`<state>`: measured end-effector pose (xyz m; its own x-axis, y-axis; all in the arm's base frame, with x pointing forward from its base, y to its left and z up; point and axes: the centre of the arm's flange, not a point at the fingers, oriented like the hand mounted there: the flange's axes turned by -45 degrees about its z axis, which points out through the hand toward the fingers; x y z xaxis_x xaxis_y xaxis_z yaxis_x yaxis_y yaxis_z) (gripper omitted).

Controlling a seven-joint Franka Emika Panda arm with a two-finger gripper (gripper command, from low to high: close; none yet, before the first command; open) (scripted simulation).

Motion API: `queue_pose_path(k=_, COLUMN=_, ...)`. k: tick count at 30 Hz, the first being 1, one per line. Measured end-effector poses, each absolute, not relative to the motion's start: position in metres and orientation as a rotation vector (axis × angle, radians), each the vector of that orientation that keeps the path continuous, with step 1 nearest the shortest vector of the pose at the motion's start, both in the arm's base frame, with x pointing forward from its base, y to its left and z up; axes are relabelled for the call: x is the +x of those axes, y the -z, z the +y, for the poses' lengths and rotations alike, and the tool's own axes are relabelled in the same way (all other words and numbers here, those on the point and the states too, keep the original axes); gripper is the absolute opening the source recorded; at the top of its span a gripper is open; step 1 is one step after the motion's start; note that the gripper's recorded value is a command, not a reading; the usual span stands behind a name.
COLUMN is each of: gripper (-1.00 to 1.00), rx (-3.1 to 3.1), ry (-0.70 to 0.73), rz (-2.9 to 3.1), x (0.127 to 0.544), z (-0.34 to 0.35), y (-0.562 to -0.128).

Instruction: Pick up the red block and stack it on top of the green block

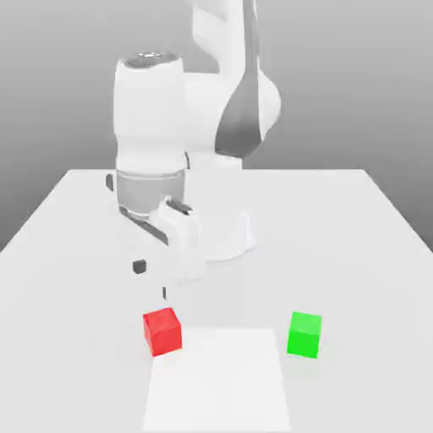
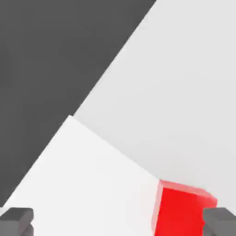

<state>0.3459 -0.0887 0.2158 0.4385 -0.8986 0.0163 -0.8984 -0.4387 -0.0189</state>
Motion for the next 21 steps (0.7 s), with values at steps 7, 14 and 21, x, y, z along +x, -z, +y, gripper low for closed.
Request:
queue_pose_path(k=7, gripper=-1.0, rx=-2.634, ry=0.0, rz=1.711, x=0.337, z=-0.089, y=-0.148)
queue_pose_path(k=14, gripper=-1.0, rx=-2.634, ry=0.003, rz=1.711, x=0.337, z=-0.089, y=-0.147)
queue_pose_path(k=21, gripper=-1.0, rx=-2.636, ry=0.003, rz=1.711, x=0.337, z=-0.089, y=-0.201)
